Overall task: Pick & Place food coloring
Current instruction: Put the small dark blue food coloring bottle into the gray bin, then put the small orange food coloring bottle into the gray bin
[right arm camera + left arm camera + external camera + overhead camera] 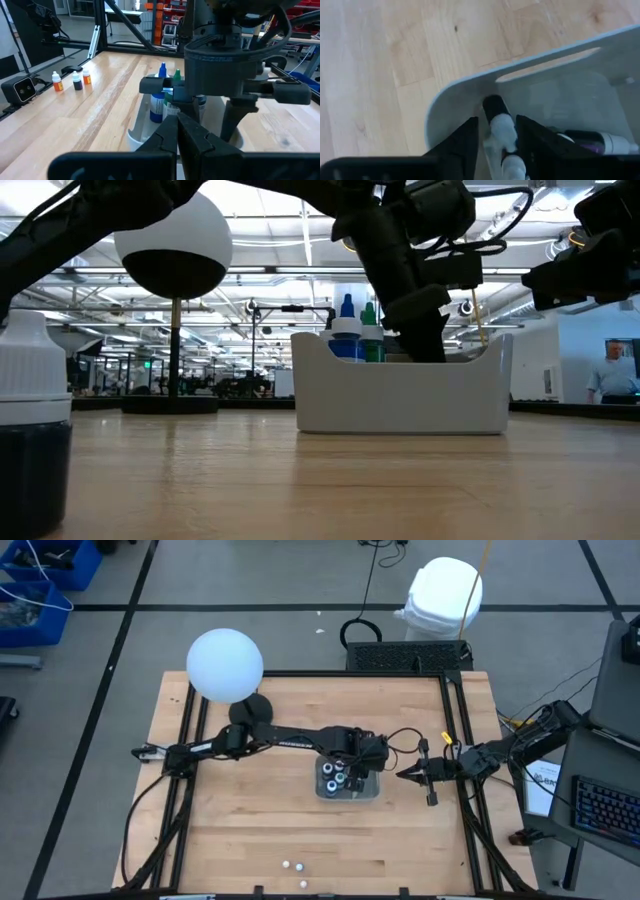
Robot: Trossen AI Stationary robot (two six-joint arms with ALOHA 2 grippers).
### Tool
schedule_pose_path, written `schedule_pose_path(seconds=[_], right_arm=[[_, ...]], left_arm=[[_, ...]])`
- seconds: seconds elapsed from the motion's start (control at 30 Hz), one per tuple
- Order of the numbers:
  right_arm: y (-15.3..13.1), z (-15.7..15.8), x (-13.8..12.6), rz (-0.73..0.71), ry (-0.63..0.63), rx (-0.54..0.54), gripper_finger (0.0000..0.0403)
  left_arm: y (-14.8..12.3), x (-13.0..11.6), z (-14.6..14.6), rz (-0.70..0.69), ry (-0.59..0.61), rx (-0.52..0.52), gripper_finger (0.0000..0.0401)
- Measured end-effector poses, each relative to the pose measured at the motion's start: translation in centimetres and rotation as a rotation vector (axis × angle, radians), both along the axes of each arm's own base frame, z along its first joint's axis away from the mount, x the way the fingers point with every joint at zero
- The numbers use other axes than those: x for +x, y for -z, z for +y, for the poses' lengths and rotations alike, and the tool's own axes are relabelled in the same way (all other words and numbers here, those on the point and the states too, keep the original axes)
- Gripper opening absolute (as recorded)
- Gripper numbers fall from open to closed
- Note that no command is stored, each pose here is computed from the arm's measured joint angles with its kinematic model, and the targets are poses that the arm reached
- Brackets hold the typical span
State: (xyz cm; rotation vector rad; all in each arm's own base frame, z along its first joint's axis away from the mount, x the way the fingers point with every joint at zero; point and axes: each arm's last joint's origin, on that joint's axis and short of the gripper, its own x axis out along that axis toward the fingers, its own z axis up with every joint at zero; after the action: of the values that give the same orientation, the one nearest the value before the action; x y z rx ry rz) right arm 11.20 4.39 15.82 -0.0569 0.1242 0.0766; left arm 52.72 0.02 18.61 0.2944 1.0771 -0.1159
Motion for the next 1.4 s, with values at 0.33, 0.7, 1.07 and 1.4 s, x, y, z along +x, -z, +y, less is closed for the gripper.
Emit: schedule_pose_path(seconds=[0.33, 0.7, 1.07, 1.4], right_arm=[[0.0, 0.0, 0.0, 0.000, -0.001, -0.010, 0.0000], [0.0, 0.0, 0.0, 0.002, -0.001, -0.013, 0.0000], [0.0, 0.0, 0.0, -0.003, 0.004, 0.025, 0.0000], [0.0, 0.0, 0.0, -0.001, 0.007, 0.042, 0.0000]], left_arm=[[-7.3, -1.3, -2.7, -0.133, 0.042, -0.004, 0.0206], [-16.3, -8.7, -14.0, -0.188, 0.130, -0.165, 0.0177], [-9.8, -14.2, -24.0, 0.168, 0.001, -0.109, 0.0066], [-3.2, -17.2, -25.8, 0.446, -0.264, -0.172, 0.0148]])
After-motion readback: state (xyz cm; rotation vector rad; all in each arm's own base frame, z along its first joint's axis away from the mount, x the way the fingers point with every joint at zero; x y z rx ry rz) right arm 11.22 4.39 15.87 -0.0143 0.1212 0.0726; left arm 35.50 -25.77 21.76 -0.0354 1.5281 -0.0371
